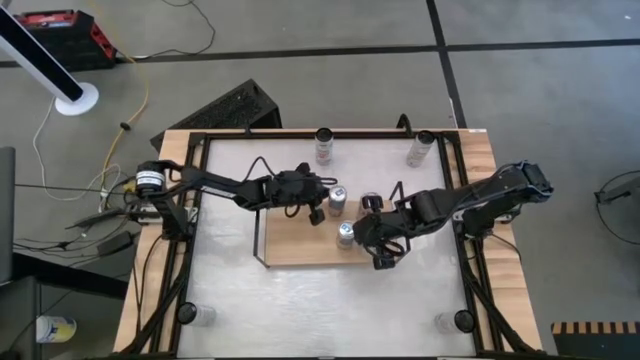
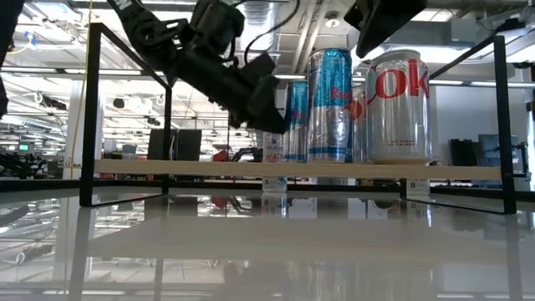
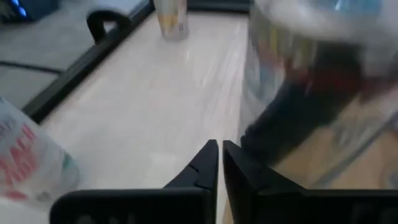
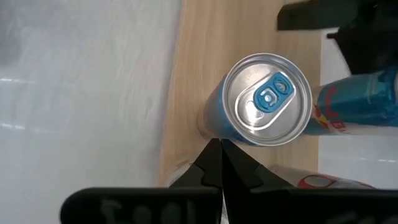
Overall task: Place canned beverage on shelf
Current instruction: Adjust the blue soda cans
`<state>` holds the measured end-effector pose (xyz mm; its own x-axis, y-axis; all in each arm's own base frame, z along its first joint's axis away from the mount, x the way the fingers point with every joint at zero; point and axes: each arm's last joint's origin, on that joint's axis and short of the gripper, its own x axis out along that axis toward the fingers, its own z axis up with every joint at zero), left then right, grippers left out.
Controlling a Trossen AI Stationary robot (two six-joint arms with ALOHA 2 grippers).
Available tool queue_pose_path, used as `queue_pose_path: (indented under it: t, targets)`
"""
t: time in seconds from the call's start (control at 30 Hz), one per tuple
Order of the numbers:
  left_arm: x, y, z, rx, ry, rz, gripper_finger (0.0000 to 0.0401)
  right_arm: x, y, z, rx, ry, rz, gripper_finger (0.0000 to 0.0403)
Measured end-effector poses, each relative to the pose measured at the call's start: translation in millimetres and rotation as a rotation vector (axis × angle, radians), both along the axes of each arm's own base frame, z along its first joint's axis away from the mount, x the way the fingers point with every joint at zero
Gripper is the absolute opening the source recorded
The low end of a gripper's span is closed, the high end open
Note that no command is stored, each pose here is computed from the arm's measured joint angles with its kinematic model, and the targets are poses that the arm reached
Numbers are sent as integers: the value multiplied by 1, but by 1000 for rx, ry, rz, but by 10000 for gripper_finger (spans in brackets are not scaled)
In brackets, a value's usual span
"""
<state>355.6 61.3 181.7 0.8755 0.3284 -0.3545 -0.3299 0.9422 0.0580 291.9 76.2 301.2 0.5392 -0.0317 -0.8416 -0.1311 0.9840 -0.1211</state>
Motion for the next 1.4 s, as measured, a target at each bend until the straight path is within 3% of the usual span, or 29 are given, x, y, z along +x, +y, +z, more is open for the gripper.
queue_pose_path:
  t: [0.63,1.4]
  targets:
    - [6,-10,4,-7,-44,-72,0,5,1,3,5,-54,39,26]
    - [5,-10,3,-5,-25,-69,0,3,-16,-1,-3,19,-21,23]
